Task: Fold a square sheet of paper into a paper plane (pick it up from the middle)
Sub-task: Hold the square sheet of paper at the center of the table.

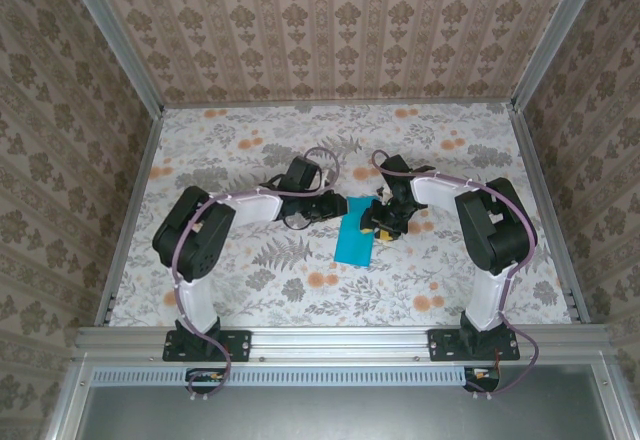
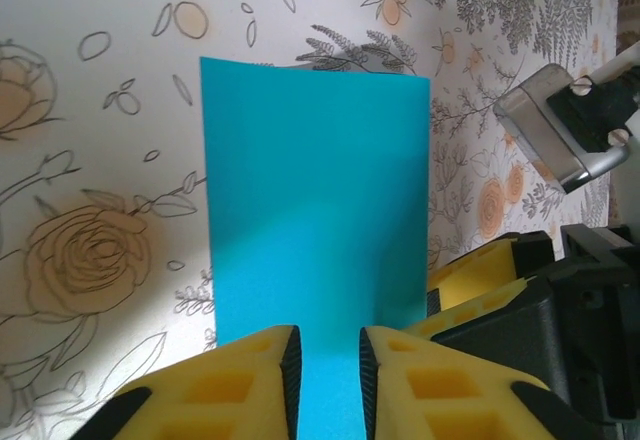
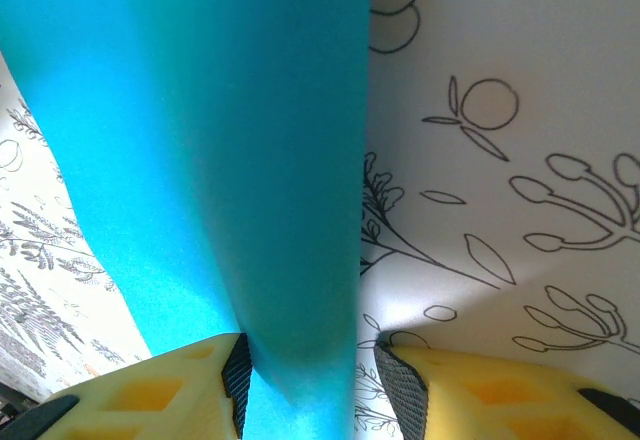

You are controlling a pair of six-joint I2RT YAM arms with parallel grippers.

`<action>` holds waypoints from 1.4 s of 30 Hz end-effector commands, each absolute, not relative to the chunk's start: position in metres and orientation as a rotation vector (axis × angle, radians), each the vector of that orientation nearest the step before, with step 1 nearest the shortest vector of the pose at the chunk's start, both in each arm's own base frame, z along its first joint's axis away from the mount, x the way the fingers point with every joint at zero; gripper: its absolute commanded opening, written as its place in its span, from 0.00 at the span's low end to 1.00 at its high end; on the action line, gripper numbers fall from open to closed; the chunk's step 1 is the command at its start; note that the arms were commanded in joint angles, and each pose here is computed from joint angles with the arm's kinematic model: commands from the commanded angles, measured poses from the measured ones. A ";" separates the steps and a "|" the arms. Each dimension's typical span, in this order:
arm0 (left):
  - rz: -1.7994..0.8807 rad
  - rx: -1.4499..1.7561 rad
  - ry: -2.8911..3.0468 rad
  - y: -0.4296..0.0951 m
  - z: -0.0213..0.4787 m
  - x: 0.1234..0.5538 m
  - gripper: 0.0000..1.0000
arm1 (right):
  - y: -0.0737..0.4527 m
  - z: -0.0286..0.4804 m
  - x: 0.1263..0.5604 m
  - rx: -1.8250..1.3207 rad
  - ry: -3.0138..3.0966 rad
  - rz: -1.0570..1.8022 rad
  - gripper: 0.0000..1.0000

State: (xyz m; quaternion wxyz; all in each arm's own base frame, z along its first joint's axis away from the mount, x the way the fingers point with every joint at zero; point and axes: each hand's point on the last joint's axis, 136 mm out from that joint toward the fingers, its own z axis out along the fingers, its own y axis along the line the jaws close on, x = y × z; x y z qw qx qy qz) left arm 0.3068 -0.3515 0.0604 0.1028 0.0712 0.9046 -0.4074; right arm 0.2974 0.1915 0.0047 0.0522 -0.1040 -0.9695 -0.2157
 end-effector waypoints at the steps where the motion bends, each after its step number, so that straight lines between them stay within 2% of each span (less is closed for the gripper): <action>1: -1.243 0.263 2.682 -0.363 0.060 0.303 0.20 | 0.132 -0.079 0.246 -0.337 -2.859 -0.155 0.48; 11: -1.252 0.280 2.728 -0.368 0.047 0.298 0.11 | 0.132 -0.082 0.245 -0.327 -2.860 -0.153 0.48; 30: -1.198 0.264 2.800 -0.363 0.027 0.293 0.08 | 0.131 -0.086 0.244 -0.306 -2.860 -0.142 0.48; 38: -1.089 0.222 2.909 -0.348 0.004 0.283 0.04 | 0.132 -0.082 0.245 -0.309 -2.868 -0.151 0.48; 42: -0.993 0.207 2.988 -0.335 -0.011 0.273 0.00 | 0.140 -0.059 0.258 -0.311 -2.936 -0.240 0.48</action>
